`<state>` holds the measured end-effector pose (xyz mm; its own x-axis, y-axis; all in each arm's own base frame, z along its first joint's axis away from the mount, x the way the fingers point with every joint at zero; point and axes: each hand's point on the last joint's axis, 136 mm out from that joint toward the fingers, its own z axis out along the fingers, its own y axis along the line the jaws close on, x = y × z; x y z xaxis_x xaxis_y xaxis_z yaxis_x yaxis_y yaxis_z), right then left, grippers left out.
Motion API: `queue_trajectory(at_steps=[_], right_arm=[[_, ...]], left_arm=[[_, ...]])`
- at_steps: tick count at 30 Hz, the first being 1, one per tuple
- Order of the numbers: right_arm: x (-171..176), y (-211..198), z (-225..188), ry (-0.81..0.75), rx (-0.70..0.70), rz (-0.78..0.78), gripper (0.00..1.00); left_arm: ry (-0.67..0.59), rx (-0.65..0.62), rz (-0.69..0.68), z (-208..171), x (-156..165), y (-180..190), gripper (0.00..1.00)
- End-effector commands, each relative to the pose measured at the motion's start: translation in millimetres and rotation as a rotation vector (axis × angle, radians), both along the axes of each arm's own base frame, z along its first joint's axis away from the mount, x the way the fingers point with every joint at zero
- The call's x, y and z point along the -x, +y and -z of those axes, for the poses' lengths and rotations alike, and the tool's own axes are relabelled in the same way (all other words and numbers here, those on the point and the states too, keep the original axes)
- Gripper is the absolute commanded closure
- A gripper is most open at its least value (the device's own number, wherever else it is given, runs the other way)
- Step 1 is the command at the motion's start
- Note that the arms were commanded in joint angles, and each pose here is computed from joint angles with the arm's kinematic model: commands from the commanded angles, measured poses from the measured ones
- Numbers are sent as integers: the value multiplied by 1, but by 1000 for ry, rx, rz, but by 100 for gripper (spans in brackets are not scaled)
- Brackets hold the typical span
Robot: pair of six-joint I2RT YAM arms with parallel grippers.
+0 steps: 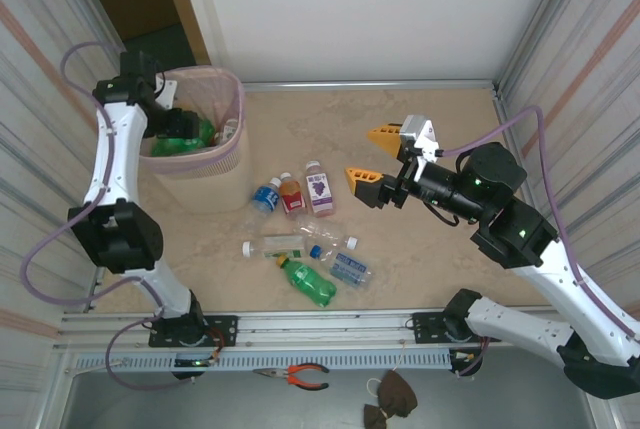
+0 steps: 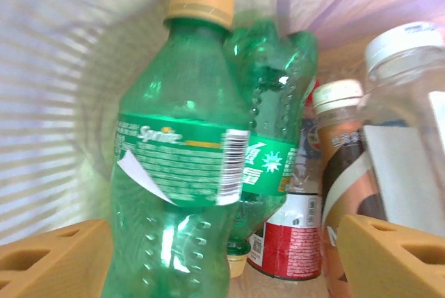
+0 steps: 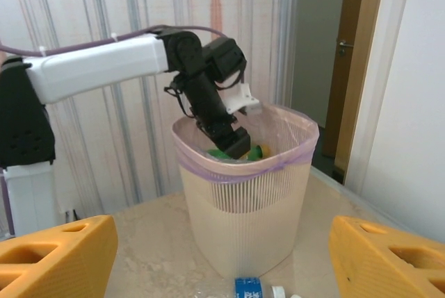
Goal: Put the plastic bottles in the bin
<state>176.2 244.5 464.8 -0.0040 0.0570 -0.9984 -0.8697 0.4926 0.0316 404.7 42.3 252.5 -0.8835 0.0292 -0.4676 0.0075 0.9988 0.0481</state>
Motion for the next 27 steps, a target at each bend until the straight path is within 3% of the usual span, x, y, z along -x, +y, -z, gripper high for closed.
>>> queue_trajectory(at_steps=[1,15,27], right_arm=[[-10,-2,4,34,4,53,20],[-103,12,98,467,217,278,20],[-183,24,215,797,434,502,27]], left_arm=[[-84,16,4,-36,10,-4,15],[-315,217,96,-97,28,-46,16],[-540,372,204,-143,71,-81,15]])
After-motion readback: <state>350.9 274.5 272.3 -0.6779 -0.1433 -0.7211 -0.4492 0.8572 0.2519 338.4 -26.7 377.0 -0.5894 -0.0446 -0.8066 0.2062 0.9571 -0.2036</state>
